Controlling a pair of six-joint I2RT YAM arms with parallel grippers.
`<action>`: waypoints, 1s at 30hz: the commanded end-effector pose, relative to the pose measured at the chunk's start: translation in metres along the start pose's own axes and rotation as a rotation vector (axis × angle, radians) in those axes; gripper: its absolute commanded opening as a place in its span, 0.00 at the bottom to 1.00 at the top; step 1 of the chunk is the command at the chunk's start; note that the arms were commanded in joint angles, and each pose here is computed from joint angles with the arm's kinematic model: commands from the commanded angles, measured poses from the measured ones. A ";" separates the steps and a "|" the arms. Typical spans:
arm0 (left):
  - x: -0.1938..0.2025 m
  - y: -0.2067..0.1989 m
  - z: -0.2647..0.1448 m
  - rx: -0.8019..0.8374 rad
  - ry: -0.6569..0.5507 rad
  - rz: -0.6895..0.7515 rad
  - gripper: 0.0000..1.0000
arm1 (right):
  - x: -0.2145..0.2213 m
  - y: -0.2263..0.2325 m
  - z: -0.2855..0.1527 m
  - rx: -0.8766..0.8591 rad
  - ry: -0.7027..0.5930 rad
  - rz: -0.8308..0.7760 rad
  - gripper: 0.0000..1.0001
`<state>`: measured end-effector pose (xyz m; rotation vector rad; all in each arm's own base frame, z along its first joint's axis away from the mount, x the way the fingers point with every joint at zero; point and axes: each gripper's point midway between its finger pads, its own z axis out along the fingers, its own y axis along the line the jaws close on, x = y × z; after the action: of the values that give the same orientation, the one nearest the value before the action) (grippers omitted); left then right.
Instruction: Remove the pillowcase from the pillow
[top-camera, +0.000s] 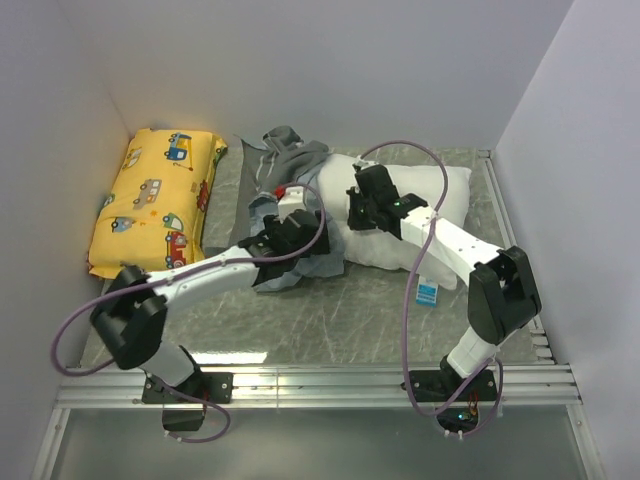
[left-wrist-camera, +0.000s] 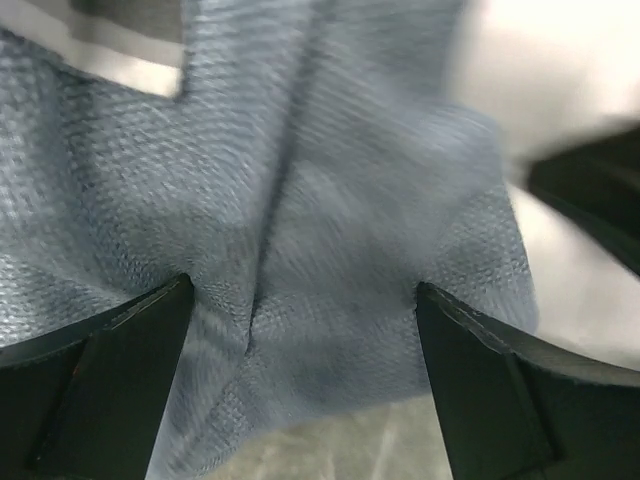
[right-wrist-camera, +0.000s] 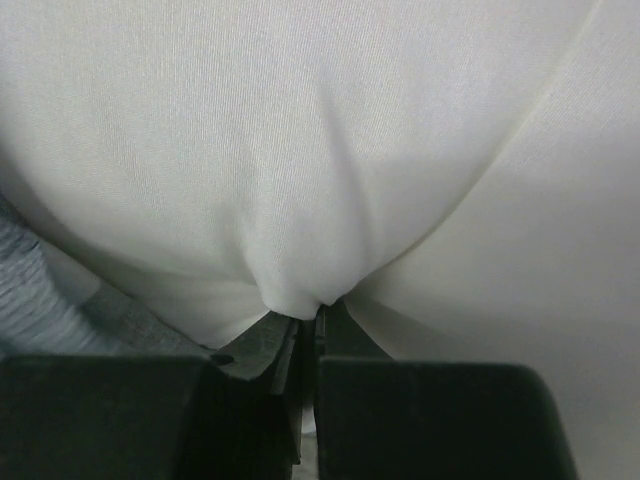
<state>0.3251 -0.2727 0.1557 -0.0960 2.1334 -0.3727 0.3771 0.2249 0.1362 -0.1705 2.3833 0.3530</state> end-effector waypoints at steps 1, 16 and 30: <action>-0.016 0.025 0.014 -0.216 -0.096 -0.045 0.99 | 0.005 0.009 -0.006 -0.008 0.018 0.002 0.00; -0.084 0.177 0.009 -0.470 -0.213 -0.314 0.00 | -0.044 -0.060 -0.073 0.144 -0.161 0.111 0.00; -0.064 0.214 0.027 -0.344 -0.163 -0.495 0.00 | -0.052 -0.101 -0.096 0.199 -0.230 0.238 0.00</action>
<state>0.3963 -0.1176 0.1563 -0.7148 2.0322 -0.4898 0.3669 0.1714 0.2059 0.0632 2.2803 0.4975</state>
